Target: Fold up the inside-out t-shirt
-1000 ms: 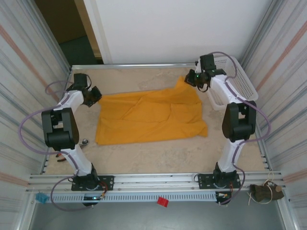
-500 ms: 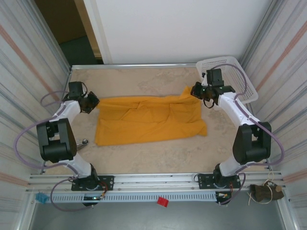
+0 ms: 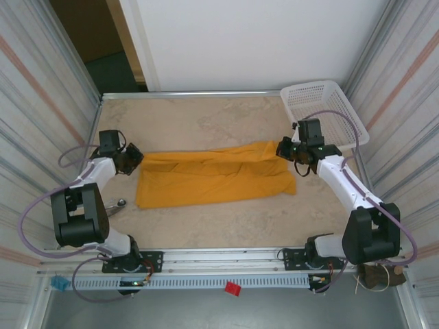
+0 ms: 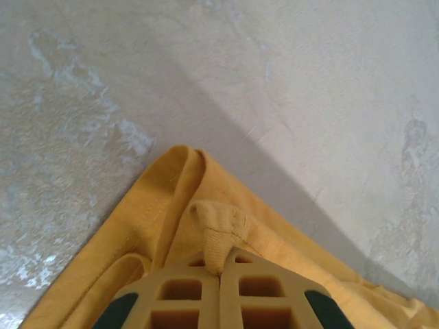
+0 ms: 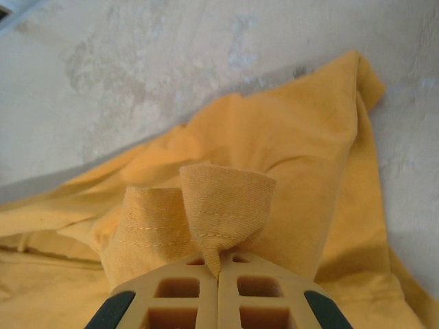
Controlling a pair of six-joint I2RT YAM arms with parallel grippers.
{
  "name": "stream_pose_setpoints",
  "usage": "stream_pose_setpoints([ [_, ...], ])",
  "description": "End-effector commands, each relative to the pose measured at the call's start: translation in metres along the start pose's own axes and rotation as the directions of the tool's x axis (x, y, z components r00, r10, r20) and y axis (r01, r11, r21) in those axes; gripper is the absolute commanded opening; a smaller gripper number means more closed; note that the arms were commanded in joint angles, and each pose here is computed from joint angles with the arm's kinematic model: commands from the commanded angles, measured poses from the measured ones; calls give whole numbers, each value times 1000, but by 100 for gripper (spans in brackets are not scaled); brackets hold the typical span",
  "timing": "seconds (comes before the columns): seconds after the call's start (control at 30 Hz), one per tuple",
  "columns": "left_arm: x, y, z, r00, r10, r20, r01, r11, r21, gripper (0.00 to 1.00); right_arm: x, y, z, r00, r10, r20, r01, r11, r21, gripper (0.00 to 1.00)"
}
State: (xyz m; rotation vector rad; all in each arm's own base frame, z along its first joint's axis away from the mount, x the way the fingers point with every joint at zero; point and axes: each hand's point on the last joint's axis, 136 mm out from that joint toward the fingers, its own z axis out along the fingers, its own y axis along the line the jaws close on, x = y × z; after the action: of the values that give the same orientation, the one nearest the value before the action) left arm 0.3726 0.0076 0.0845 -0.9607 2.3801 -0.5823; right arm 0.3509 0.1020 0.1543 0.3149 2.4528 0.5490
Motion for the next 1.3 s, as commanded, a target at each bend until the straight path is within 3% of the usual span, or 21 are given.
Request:
stream_pose_setpoints([
  [0.0, 1, 12, 1, 1000, -22, 11, 22, 999, -26, 0, 21, -8, 3, 999, 24, -22, -24, 999, 28, 0],
  [0.2, 12, 23, 4, 999, -39, -11, 38, 998, -50, 0, 60, -25, 12, 997, 43, -67, -36, 994, 105, 1],
  [0.23, 15, 27, 3, 999, -47, -12, 46, 997, -57, 0, 65, -29, 12, 996, 51, -69, -43, 992, 117, 7],
  [0.37, 26, 36, 1, 997, -75, -5, 75, 995, -61, 0, 64, -41, 2, 997, 77, -13, -74, 983, 166, 48],
  [0.63, 36, 47, 12, 995, -95, -38, 91, 993, -81, 0, 38, -21, 10, 1000, 16, -24, -13, 992, 128, 49],
  [0.8, 35, 46, 14, 995, -90, -43, 86, 993, -84, 0, 34, -26, 24, 999, -30, -42, 37, 984, 176, 68],
  [0.87, 34, 45, 13, 995, -87, -41, 83, 993, -81, 0, 38, -29, 31, 997, -35, -66, 47, 981, 186, 69],
  [1.0, 30, 42, 12, 996, -81, -33, 79, 994, -79, 0, 55, -30, 42, 991, -47, -125, 69, 982, 176, 59],
  [1.03, 29, 41, 11, 996, -80, -33, 77, 994, -78, 0, 58, -29, 42, 989, -50, -136, 74, 983, 171, 47],
  [1.1, 28, 40, 12, 996, -77, -34, 74, 994, -76, 0, 63, -27, 41, 988, -57, -147, 80, 985, 153, 10],
  [1.13, 27, 39, 11, 997, -73, -31, 71, 995, -71, 0, 65, -25, 38, 987, -66, -146, 87, 986, 142, 0],
  [1.27, 20, 31, 12, 998, -63, -26, 62, 997, -52, 0, 72, -20, 22, 986, -102, -130, 118, 985, 122, 0],
])
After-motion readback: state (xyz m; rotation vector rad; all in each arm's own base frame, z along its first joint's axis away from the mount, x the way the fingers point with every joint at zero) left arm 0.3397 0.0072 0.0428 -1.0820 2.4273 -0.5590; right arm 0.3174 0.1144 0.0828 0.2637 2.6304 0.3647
